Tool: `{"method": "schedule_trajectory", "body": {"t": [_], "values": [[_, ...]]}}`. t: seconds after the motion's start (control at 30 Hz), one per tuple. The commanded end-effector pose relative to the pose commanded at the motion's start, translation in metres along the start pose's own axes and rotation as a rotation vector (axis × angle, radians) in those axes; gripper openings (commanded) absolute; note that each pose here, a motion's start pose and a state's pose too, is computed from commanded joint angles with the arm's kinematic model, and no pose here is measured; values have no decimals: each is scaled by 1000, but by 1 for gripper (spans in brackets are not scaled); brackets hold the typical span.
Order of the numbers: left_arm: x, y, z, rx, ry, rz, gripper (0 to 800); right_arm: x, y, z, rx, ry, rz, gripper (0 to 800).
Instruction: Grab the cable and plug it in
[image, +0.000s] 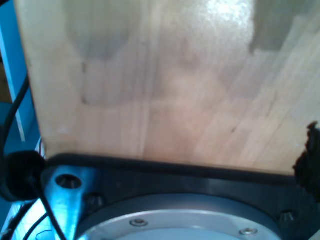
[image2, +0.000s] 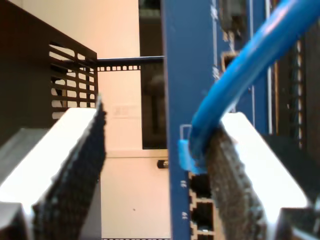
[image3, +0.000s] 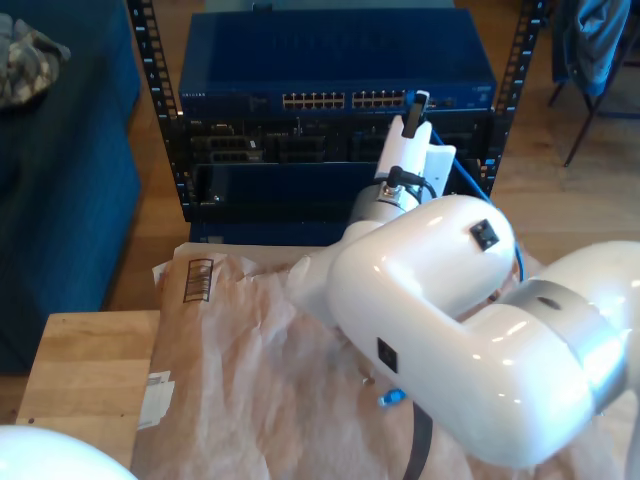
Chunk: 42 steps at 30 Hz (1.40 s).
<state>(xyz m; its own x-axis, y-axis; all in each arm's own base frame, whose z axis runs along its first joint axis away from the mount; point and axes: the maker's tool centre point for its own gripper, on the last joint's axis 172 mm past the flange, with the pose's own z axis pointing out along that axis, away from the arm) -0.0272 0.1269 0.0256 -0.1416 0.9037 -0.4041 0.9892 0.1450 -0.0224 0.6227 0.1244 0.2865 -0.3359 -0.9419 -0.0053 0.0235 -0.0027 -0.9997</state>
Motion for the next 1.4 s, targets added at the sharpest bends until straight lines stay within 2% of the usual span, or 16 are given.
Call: {"method": "schedule_trajectory", "body": {"t": [0.2,0.27,0.33,0.43,0.57,0.73,0.83,0.97,1.1,1.3,1.4], "values": [[0,0,0,0,0,0,800,7,37,-28,-215,-105,-67,521],[0,0,0,0,0,0,800,11,47,-35,-271,-130,-101,555],[0,0,0,0,0,0,800,13,39,-36,-294,-154,-104,575],[0,0,0,0,0,0,800,38,20,-36,-308,-160,-155,602],[0,0,0,0,0,0,800,90,8,-32,-365,-163,-241,713],[0,0,0,0,0,0,800,172,8,-25,-453,-153,-372,737],[0,0,0,0,0,0,800,226,12,-20,-525,-173,-449,760],[0,0,0,0,0,0,800,286,25,-28,-610,-239,-573,786],[0,0,0,0,0,0,800,347,38,-51,-683,-272,-593,792],[0,0,0,0,0,0,800,417,39,-80,-757,-303,-558,793],[0,0,0,0,0,0,800,433,52,-104,-831,-375,-564,794]]}}
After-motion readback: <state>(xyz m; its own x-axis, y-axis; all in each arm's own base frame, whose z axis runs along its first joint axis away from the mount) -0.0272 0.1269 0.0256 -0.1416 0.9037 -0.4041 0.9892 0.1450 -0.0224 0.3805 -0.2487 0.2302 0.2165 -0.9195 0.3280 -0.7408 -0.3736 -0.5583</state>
